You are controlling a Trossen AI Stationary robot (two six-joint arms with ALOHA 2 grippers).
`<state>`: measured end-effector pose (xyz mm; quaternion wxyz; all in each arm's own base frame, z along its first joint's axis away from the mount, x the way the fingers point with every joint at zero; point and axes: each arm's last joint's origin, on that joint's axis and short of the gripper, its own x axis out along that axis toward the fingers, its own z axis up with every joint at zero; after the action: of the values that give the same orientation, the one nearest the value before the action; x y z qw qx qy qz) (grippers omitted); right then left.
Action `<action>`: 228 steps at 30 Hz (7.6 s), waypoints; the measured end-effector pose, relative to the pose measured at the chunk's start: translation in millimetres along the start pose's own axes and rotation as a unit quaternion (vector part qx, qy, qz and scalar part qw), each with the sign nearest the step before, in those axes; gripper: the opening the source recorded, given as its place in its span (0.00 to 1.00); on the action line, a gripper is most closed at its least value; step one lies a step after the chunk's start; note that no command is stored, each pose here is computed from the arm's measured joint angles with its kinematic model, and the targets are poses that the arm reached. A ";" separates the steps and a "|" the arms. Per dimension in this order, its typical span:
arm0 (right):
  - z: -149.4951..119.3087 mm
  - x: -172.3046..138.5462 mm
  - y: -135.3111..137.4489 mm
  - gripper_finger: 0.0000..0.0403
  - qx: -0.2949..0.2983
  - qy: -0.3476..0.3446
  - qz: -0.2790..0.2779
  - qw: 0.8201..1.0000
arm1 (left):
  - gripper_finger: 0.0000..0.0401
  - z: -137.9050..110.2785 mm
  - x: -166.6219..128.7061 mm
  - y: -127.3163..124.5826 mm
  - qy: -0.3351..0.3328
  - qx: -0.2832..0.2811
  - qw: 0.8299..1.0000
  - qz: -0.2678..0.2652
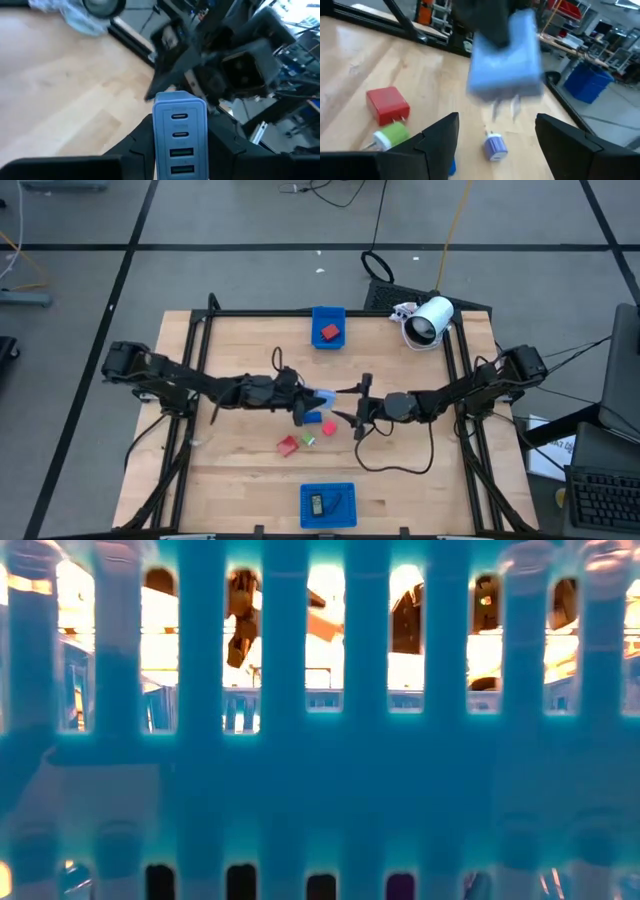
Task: Pick & Place Office items
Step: Put the blue charger adapter into the top blue bin, then put the pink charger adapter into the top blue bin
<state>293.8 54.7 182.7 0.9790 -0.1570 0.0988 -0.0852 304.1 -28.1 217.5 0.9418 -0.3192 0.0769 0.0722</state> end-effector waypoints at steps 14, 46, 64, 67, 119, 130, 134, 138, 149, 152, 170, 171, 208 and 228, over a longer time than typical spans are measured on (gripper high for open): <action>32.1 -42.1 -18.8 0.59 0.128 -0.010 0.104 0.986 | 0.30 4.6 -54.5 18.9 -0.052 0.059 0.990 0.115; -12.9 -99.6 -47.3 0.53 0.230 -0.172 0.084 0.954 | 0.30 55.0 20.4 104.5 -0.048 0.119 0.934 0.334; -13.5 -99.4 -47.1 0.53 0.220 -0.170 0.084 0.957 | 0.32 72.3 92.1 157.0 -0.062 0.158 0.896 0.411; -14.0 -99.2 -46.8 0.53 0.219 -0.167 0.084 0.958 | 0.31 71.2 91.3 159.5 -0.074 0.156 0.880 0.442; -15.5 -98.7 -46.3 0.53 0.205 -0.159 0.082 0.962 | 0.63 106.5 -6.8 36.4 0.078 0.185 0.931 0.305; -14.6 -98.9 -46.7 0.53 0.206 -0.164 0.081 0.961 | 0.63 43.1 -40.2 7.0 0.089 0.245 0.946 0.194; -17.8 -96.7 -43.6 0.53 0.201 -0.149 0.087 0.964 | 0.63 14.9 -49.6 17.7 0.082 0.225 0.955 0.173; -25.3 -90.8 -38.3 0.53 0.194 -0.123 0.093 0.969 | 0.63 -3.9 -60.6 27.3 0.075 0.211 0.964 0.142; -24.1 -50.1 -17.2 0.53 0.171 -0.064 0.179 0.967 | 0.63 -16.4 -103.4 38.1 0.014 0.199 0.979 0.036; -22.4 -32.3 -9.4 0.53 0.163 -0.037 0.199 0.966 | 0.63 -15.3 -115.6 40.4 -0.011 0.192 0.981 0.022; -53.2 50.4 18.9 0.62 0.132 0.130 0.188 0.964 | 0.63 -24.8 -133.1 49.0 -0.035 0.160 0.987 -0.002; -56.3 50.3 19.6 0.63 0.128 0.139 0.189 0.964 | 0.63 -24.8 -133.1 49.0 -0.035 0.160 0.987 -0.002; -65.7 48.4 22.4 0.40 0.066 0.158 0.245 0.954 | 0.63 -25.0 -133.0 49.1 -0.035 0.108 0.994 -0.003; -50.3 42.1 15.2 0.37 0.051 0.146 0.244 0.957 | 0.63 -25.1 -133.0 49.2 -0.034 0.071 0.997 -0.004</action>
<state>325.4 46.0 123.9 0.9515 -0.0636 0.2717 0.1296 162.5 -16.4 194.2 0.9644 -0.2494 0.0488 0.0731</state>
